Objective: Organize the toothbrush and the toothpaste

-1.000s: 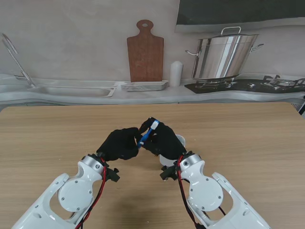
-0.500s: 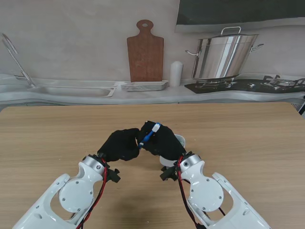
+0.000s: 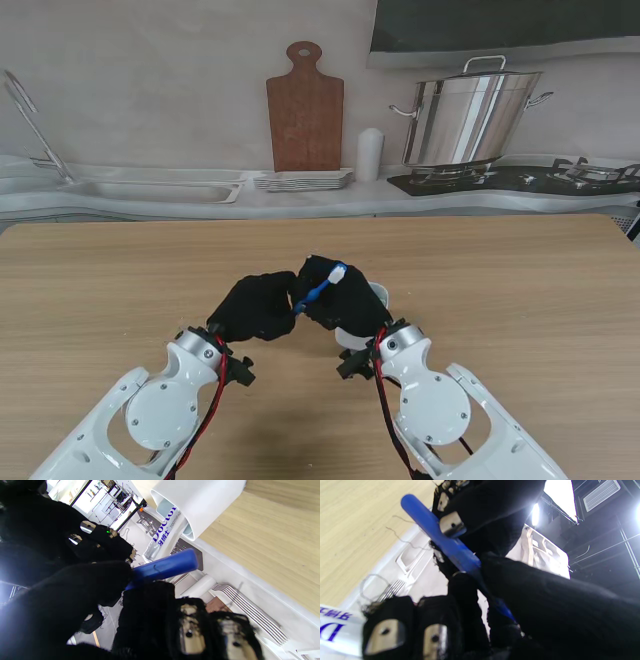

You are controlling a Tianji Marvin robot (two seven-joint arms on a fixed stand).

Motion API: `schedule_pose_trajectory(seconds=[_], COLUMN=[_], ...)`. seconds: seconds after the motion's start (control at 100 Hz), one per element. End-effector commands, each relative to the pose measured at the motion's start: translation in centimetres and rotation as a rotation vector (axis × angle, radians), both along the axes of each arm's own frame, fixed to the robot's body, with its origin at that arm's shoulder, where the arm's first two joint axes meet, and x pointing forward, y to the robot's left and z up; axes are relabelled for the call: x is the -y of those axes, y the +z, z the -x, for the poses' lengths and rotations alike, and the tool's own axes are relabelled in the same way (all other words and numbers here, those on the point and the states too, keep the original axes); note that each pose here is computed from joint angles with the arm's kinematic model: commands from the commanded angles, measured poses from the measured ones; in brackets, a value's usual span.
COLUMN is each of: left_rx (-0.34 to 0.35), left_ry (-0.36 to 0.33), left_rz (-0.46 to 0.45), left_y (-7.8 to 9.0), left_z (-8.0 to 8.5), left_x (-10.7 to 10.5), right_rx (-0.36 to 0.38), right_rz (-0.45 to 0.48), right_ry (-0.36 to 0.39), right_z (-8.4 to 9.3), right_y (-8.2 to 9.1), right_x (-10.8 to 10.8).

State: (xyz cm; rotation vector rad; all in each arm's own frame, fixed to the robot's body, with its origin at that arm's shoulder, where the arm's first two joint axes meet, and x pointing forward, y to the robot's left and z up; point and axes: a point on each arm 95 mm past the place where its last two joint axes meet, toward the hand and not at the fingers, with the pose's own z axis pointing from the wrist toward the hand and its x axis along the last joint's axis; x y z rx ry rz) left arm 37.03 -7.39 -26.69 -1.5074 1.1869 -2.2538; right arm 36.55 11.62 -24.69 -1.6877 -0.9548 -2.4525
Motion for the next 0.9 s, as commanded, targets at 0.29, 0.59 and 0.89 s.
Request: schedule_pose_trajectory(seconds=[0.29, 0.59, 0.89], left_rx=[-0.001, 0.017, 0.042], left_ry=[-0.027, -0.022, -0.025], left_rz=[-0.01, -0.038, -0.067], left_y=[0.29, 0.28, 0.29], left_z=[0.37, 0.38, 0.34], left_x=[0.39, 0.22, -0.06], right_rx=[0.005, 0.01, 0.017], right_rz=[-0.012, -0.026, -0.037], right_ry=[0.007, 0.002, -0.006], right_z=[0.37, 0.46, 0.47], right_y=[-0.1, -0.06, 0.15], right_x=[-0.32, -0.32, -0.09])
